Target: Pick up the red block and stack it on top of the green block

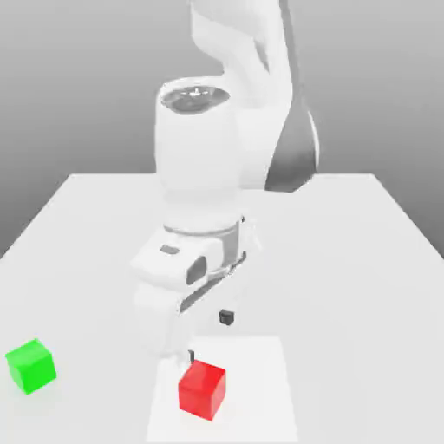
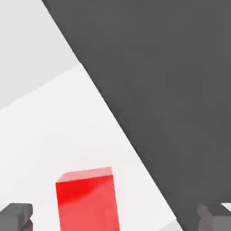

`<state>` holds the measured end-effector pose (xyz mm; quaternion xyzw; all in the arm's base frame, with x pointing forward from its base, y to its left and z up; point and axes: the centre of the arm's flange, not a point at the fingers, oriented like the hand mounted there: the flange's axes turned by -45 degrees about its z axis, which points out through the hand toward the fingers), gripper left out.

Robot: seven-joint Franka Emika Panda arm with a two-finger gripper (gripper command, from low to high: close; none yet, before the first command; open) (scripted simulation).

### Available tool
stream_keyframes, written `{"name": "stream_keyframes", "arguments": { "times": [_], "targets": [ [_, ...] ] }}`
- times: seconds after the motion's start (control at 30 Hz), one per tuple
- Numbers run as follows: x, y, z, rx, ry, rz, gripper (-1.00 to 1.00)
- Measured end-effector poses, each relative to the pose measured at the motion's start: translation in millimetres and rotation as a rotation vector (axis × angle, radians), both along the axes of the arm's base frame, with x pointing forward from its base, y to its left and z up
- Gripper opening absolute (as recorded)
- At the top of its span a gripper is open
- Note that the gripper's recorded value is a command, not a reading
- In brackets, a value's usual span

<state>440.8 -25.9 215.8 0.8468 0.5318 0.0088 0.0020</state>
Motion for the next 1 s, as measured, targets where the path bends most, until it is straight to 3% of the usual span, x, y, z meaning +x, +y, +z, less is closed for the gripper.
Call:
{"name": "stream_keyframes", "arguments": {
  "times": [0.17,0.2,0.43,0.6,0.77,1.0],
  "targets": [
    [-3,-1,-59,-0.007,0.016,0.026,0.0],
    [-4,-1,-68,-0.007,0.016,0.026,-1.0],
    [-4,-1,-68,-0.006,0.018,0.026,-1.0],
    [-4,-1,-17,-0.006,0.018,0.026,-1.0],
    [-9,-111,7,-0.005,0.022,-0.154,-1.0],
    [-57,-260,-3,-0.001,0.018,-0.401,-1.0]
  ]
}}
